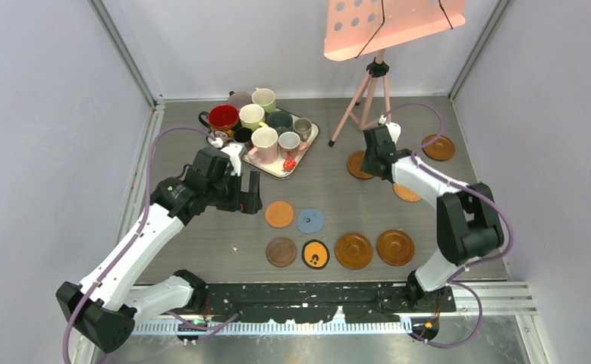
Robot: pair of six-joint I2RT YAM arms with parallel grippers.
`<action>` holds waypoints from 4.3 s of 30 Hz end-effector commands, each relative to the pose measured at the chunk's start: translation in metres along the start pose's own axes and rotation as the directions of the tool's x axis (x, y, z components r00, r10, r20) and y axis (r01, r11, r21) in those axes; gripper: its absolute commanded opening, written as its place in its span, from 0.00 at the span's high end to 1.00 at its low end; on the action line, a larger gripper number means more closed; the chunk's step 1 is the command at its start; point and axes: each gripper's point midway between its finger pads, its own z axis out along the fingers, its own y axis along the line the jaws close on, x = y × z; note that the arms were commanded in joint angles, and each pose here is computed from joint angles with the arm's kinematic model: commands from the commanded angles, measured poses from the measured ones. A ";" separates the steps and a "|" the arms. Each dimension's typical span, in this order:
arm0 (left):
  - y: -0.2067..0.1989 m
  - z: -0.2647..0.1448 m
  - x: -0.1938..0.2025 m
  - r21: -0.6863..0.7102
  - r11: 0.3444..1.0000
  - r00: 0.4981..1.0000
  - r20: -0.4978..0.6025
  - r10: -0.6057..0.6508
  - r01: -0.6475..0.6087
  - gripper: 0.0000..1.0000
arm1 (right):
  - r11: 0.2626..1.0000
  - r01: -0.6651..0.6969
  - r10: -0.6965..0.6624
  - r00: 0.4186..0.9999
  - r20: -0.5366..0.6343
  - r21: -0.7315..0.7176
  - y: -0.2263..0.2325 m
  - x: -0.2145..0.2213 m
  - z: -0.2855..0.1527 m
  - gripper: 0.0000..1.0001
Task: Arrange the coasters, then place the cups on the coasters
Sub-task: Move the coaster to the center of the board.
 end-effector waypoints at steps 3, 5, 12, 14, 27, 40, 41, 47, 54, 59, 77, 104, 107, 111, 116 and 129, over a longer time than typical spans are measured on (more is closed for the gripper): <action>0.010 -0.010 0.023 -0.003 0.998 0.997 -0.018 0.069 -0.069 0.00 | 0.992 -0.118 0.118 0.993 -0.008 -0.046 0.013 -0.031 0.034 0.76; 0.016 -0.012 0.024 -0.029 0.997 0.997 0.006 0.076 -0.076 0.00 | 0.990 -0.137 0.135 0.990 -0.045 -0.032 0.008 -0.026 0.048 0.76; 0.041 -0.020 0.018 -0.163 0.984 0.994 0.067 0.082 -0.070 0.01 | 0.991 -0.124 0.117 0.986 -0.118 -0.055 0.009 -0.020 0.076 0.76; 0.043 -0.021 0.018 -0.175 0.982 0.995 0.060 0.085 -0.073 0.01 | 0.992 -0.111 0.101 0.985 -0.142 -0.065 0.011 -0.017 0.077 0.76; 0.058 -0.027 0.013 -0.261 0.963 0.993 0.083 0.089 -0.065 0.00 | 0.991 -0.050 0.013 0.960 -0.280 -0.126 0.010 0.030 0.048 0.76; 0.066 -0.033 0.008 -0.306 0.951 0.989 0.116 0.094 -0.054 0.01 | 0.991 0.022 -0.076 0.903 -0.423 -0.131 -0.001 0.097 -0.005 0.78; 0.065 -0.034 0.008 -0.304 0.951 0.988 0.122 0.093 -0.052 0.00 | 0.991 0.024 -0.080 0.900 -0.429 -0.134 0.000 0.101 -0.008 0.78; 0.064 -0.032 0.009 -0.297 0.953 0.989 0.114 0.092 -0.054 0.01 | 0.992 0.007 -0.067 0.879 -0.473 -0.127 -0.007 0.133 -0.025 0.78; 0.064 -0.030 0.011 -0.295 0.954 0.990 0.106 0.090 -0.055 0.01 | 0.983 0.024 -0.108 0.878 -0.467 -0.183 0.012 0.147 -0.035 0.78; 0.065 -0.029 0.012 -0.301 0.952 0.991 0.101 0.089 -0.055 0.01 | 0.988 0.030 -0.095 0.889 -0.449 -0.149 0.006 0.149 -0.037 0.79; 0.064 -0.029 0.012 -0.295 0.954 0.991 0.100 0.087 -0.054 0.01 | 0.991 -0.012 -0.043 0.914 -0.403 -0.134 -0.001 0.149 -0.053 0.79; 0.060 -0.035 0.013 -0.271 0.962 0.989 0.129 0.075 -0.037 0.02 | 0.990 -0.070 0.079 0.995 -0.062 0.125 -0.094 -0.015 -0.036 0.35; 0.059 -0.036 0.016 -0.262 0.964 0.991 0.114 0.069 -0.037 0.02 | 0.987 -0.092 0.105 0.990 -0.092 0.131 -0.101 -0.011 -0.022 0.35; 0.064 -0.038 0.024 -0.278 0.960 0.992 0.108 0.070 -0.037 0.02 | 0.983 -0.117 0.134 0.984 -0.117 0.139 -0.107 -0.007 -0.005 0.35; 0.064 -0.041 0.022 -0.271 0.962 0.986 0.147 0.077 -0.034 0.02 | 0.980 -0.125 0.148 0.977 -0.152 0.153 -0.106 -0.001 0.017 0.35; 0.066 -0.044 0.020 -0.279 0.960 0.983 0.164 0.080 -0.032 0.02 | 0.975 -0.146 0.178 0.965 -0.195 0.166 -0.104 0.017 0.051 0.37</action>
